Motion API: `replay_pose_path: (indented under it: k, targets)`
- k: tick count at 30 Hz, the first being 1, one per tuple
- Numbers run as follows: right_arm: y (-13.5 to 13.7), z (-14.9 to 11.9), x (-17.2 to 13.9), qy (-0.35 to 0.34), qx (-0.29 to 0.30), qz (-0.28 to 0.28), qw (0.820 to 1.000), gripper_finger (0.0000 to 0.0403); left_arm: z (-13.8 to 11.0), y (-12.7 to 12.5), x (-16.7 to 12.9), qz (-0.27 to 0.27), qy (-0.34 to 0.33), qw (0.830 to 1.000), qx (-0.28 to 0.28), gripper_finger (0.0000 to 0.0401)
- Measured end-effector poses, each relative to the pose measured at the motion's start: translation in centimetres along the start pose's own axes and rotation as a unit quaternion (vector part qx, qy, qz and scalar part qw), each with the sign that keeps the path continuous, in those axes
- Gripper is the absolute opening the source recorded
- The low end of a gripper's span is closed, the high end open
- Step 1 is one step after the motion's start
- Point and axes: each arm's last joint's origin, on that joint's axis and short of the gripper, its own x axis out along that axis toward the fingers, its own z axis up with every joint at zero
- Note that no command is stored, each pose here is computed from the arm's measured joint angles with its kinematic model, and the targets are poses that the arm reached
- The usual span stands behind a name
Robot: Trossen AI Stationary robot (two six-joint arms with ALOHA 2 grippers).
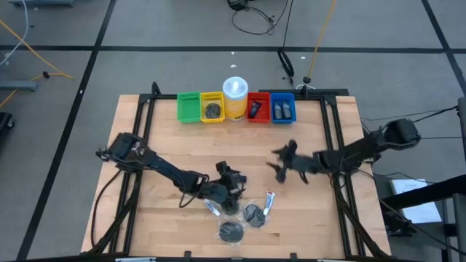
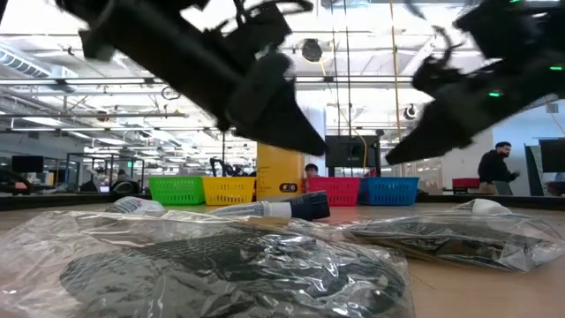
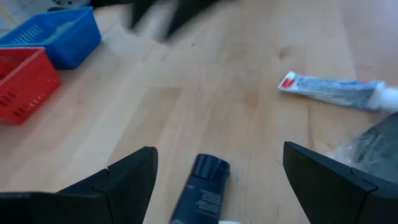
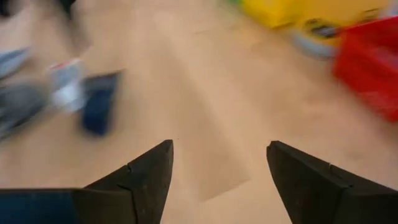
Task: Pick & Place Travel size toiletries
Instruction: Put the white toothpaste into the green basket
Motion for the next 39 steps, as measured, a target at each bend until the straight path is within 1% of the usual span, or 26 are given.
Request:
replay_pose_path:
  k: [3,6,10,13,16,18,20,22,25,27,29,31,33,34,36,39]
  targets:
    - [2.4,-1.6,-0.6,-0.010,-0.018,0.027,0.999,0.0243,1.0,0.6,-2.0,-0.004,0.028,0.999,-0.016,0.0335]
    - [4.1,-2.9,-0.8,-0.028,-0.036,0.028,0.999,0.0237,1.6,1.2,-4.4,-0.012,0.066,0.997,-0.036,0.0335]
    - [5.3,-4.1,-0.4,-0.049,-0.052,0.027,0.997,0.0230,1.7,1.7,-7.1,-0.038,0.129,0.989,-0.063,0.0335]
    - [5.6,-4.5,-0.1,-0.056,-0.070,0.039,0.995,0.0228,1.3,1.7,-8.8,-0.056,0.183,0.977,-0.096,0.0335]
    - [6.0,-4.2,-0.1,-0.062,-0.078,0.078,0.992,0.0228,0.4,1.0,-10.3,-0.055,0.226,0.966,-0.117,0.0335]
    - [6.0,-4.3,-0.1,-0.058,-0.085,0.088,0.991,0.0228,-0.3,0.3,-11.2,-0.052,0.243,0.962,-0.116,0.0335]
    - [6.0,-4.3,-0.1,-0.057,-0.086,0.086,0.991,0.0228,-0.9,-0.7,-11.7,-0.057,0.244,0.962,-0.108,0.0335]
    - [6.0,-4.3,-0.1,-0.057,-0.085,0.086,0.991,0.0228,-1.6,-1.9,-12.3,-0.053,0.234,0.967,-0.086,0.0335]
    - [6.0,-4.3,-0.1,-0.057,-0.086,0.086,0.991,0.0227,-2.6,-3.4,-12.3,-0.045,0.205,0.976,-0.056,0.0335]
    - [6.0,-4.3,-0.1,-0.057,-0.086,0.086,0.991,0.0227,-3.2,-4.1,-11.8,-0.047,0.200,0.978,-0.039,0.0335]
    - [6.0,-4.3,-0.1,-0.057,-0.083,0.086,0.991,0.0227,-3.8,-4.7,-11.1,-0.065,0.208,0.976,-0.018,0.0335]
    - [6.0,-4.3,-0.1,-0.057,-0.080,0.086,0.991,0.0226,-4.2,-5.0,-10.4,-0.094,0.219,0.971,0.017,0.0335]
    - [6.0,-4.3,-0.1,-0.057,-0.079,0.086,0.992,0.0226,-4.5,-5.3,-9.5,-0.108,0.216,0.969,0.044,0.0335]
    - [6.0,-4.3,-0.1,-0.057,-0.078,0.086,0.992,0.0226,-4.6,-5.2,-9.0,-0.104,0.216,0.970,0.050,0.0335]
    - [6.0,-4.3,-0.1,-0.057,-0.075,0.086,0.992,0.0226,-4.7,-4.7,-8.0,-0.095,0.217,0.971,0.040,0.0335]
    - [6.0,-4.2,-0.1,-0.057,-0.073,0.086,0.992,0.0226,-4.6,-3.9,-7.1,-0.098,0.234,0.966,0.040,0.0335]
